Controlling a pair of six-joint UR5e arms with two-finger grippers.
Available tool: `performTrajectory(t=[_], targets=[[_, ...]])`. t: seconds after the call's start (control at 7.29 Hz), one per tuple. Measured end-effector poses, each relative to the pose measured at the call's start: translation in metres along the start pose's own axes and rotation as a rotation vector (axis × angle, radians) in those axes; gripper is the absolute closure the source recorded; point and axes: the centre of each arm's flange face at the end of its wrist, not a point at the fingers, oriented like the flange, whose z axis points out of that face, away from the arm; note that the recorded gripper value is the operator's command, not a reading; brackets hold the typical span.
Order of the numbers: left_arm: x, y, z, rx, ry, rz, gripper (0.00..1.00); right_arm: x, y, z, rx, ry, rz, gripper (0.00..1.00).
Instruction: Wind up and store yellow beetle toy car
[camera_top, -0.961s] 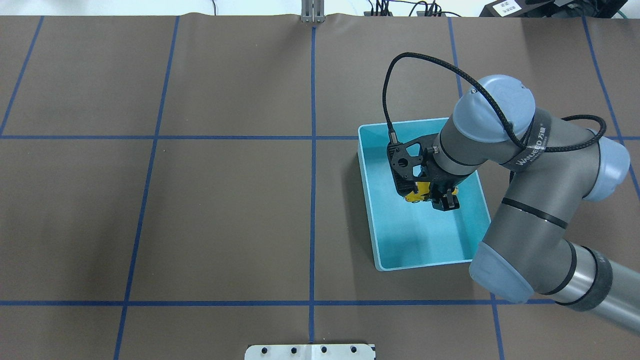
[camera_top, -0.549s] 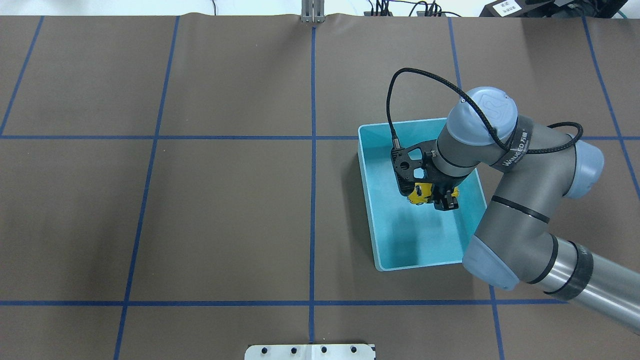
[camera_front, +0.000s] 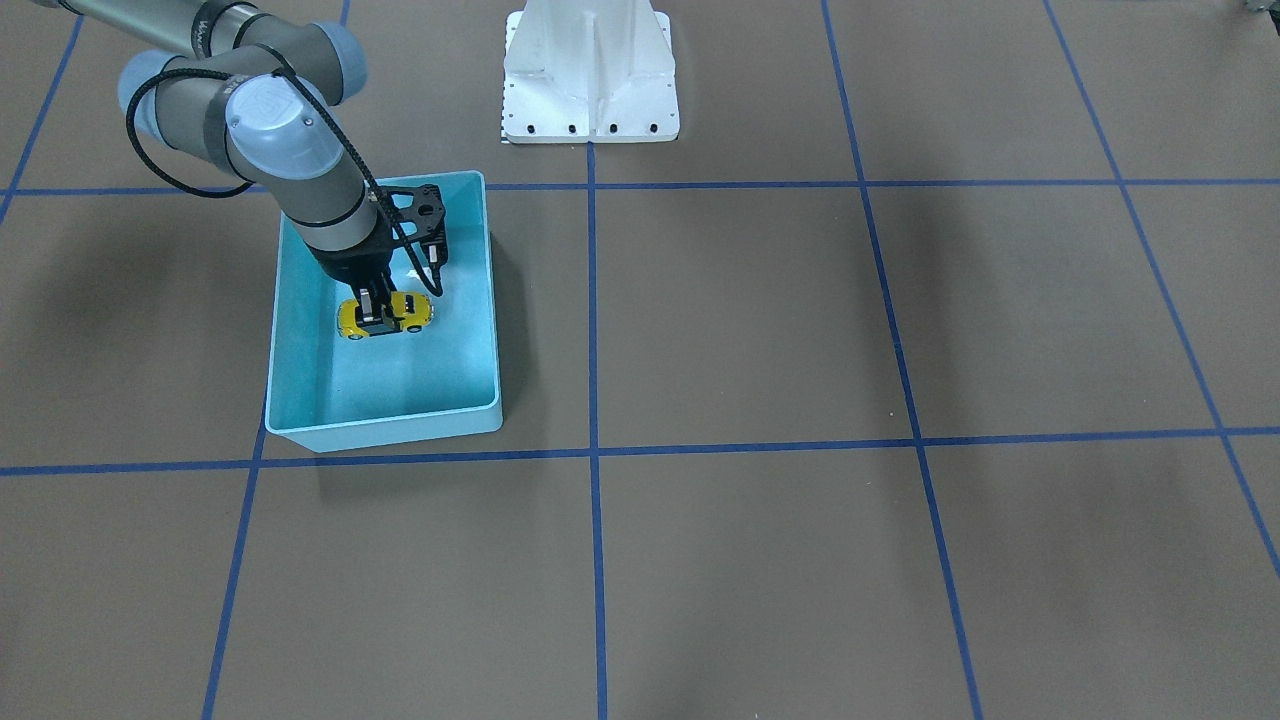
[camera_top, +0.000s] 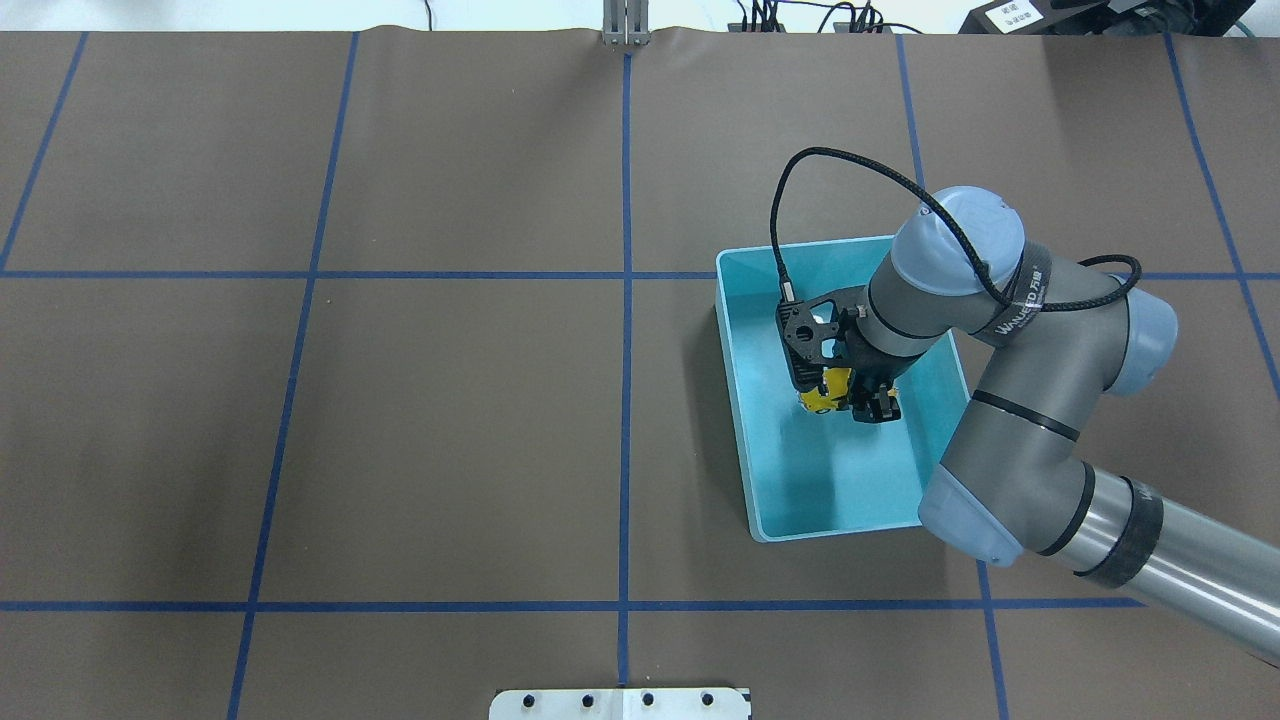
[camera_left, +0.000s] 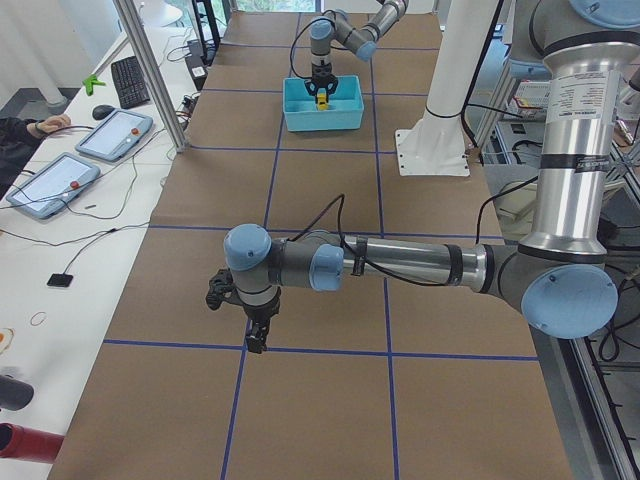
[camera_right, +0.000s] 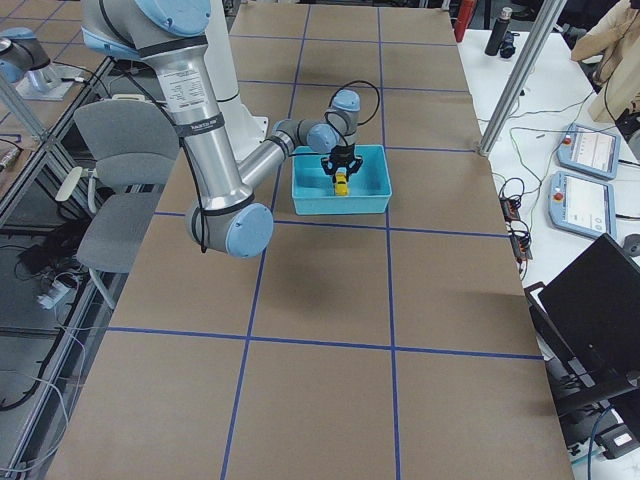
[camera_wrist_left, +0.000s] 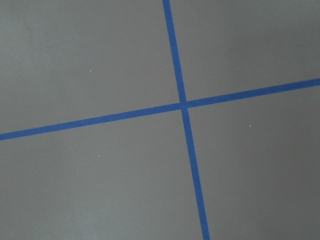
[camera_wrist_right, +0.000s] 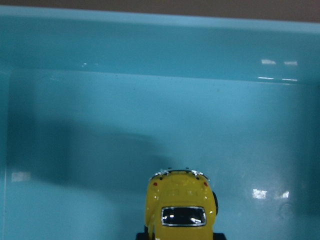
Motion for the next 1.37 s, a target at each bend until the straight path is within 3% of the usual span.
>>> performTrajectory(t=[0.27,0.55,0.69,0.96,1.37], targets=[[0.001,0.0,0.0,0.001,0.001,-0.001,0.0,-0.001,0.0,0.002,0.0,-0.003,0.002,0.01],[0.002,0.001,0.0,0.002,0.022,-0.002,0.0,-0.003,-0.003,0.0,0.012,-0.014,0.018,0.0],[0.005,0.003,0.002,0.003,0.065,-0.003,0.0,-0.004,-0.005,-0.004,0.024,-0.019,0.021,0.0],[0.008,0.008,0.004,0.007,0.122,-0.003,0.0,-0.004,0.004,-0.035,0.035,-0.019,0.048,0.0],[0.004,0.019,0.008,0.004,0.13,-0.013,0.0,0.013,0.078,-0.112,-0.002,-0.037,0.227,0.0]])
